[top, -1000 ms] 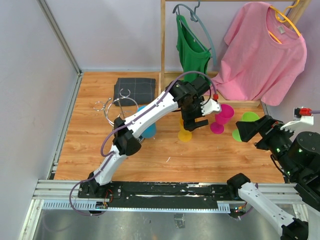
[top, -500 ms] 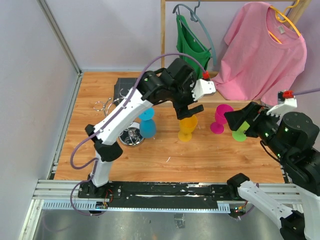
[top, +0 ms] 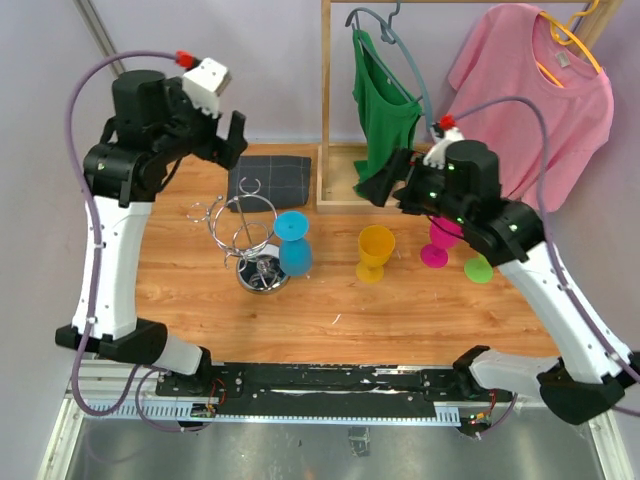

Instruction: Take the wine glass off the wine glass rack

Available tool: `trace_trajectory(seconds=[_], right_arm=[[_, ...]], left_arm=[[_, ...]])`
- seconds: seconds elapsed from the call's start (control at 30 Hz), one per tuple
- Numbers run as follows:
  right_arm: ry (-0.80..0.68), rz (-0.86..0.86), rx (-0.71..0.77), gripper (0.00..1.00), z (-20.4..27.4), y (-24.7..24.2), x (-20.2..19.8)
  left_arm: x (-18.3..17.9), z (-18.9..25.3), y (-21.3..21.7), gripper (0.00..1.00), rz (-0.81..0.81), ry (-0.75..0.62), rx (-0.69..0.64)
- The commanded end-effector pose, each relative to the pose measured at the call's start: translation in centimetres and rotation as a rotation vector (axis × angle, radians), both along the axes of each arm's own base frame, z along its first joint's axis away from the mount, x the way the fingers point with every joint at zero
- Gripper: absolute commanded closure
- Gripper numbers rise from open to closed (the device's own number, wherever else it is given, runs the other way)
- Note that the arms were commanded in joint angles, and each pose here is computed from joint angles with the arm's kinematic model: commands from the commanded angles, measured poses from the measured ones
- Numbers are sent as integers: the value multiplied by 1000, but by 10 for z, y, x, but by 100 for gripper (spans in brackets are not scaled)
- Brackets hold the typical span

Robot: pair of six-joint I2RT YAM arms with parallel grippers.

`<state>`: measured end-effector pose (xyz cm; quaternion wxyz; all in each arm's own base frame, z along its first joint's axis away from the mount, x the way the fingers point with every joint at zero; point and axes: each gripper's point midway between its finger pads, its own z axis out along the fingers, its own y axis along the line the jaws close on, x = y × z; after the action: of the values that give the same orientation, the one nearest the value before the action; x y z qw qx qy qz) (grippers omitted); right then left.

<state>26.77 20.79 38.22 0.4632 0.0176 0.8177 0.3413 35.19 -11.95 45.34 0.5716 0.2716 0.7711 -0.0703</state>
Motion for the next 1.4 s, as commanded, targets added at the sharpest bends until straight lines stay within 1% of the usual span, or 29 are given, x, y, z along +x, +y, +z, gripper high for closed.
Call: trace_trajectory(seconds=[0.0,0.2,0.37,0.5,0.63,0.77,0.87,0.93,1.07,1.37], right_arm=[[-23,129,81,1,12,56,-3],[90,179,122,0,-27,100,-4],[183,199,198,5,-59,119,-6],[250,250,290,14,-75,141,-8],[305,303,341,26,-84,160,-10],[321,327,393,38,-86,171,-6],[322,330,399,46,-86,174,-4],[321,326,397,50,-87,173,-4],[330,320,393,54,-92,172,-4],[348,313,386,58,-102,169,-6]], left_arm=[[-12,-3,32,6,39,1,-122],[-18,-31,84,6,175,36,-223],[-22,-58,114,6,263,72,-329],[-26,-77,132,6,315,99,-402],[-31,-86,145,6,348,100,-456],[-34,-90,151,6,358,102,-490],[-37,-92,151,6,355,102,-472],[-38,-93,151,6,352,107,-463],[-38,-94,150,6,340,113,-465],[-35,-94,147,6,316,128,-474]])
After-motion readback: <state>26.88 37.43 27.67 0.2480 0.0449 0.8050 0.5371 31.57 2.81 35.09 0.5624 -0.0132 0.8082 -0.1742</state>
